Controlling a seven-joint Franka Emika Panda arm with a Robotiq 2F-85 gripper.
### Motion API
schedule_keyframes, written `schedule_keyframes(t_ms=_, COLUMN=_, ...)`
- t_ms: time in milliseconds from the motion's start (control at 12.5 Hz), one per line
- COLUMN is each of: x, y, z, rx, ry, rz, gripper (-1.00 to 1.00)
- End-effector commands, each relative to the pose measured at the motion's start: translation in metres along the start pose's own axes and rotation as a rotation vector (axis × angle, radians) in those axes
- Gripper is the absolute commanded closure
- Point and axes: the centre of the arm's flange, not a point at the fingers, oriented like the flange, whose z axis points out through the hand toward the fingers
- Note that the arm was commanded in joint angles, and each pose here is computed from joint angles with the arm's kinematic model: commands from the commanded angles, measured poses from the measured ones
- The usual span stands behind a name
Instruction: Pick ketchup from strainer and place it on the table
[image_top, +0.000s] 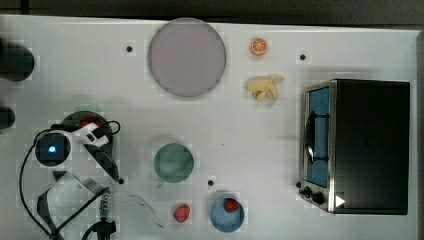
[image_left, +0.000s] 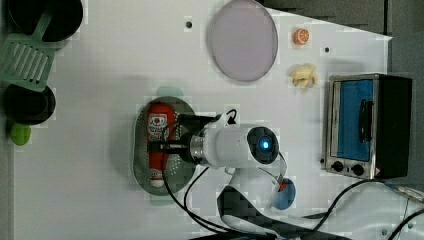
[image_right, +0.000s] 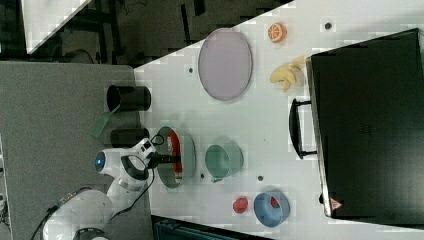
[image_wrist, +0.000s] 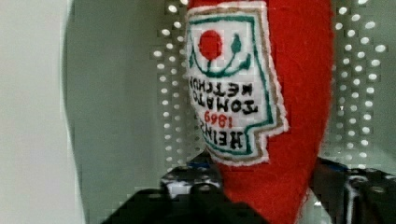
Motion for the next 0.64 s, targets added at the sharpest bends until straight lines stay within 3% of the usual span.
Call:
schedule_keyframes(t_ms=80, x=-0.011, y=-0.024, z=-0.021, rx=-0.01, ry=0.04, rz=-0.018, gripper=-0.13)
schedule_keyframes(t_ms=400, x=-0.017, y=-0.034, z=-0.088, rx=-0.085, ry=0.083, rz=-0.005, gripper=-0.13)
schedule_keyframes(t_ms=640, x=-0.014, y=-0.039, z=-0.161, rx=-0.05, ry=0.146, rz=0.081, gripper=-0.13)
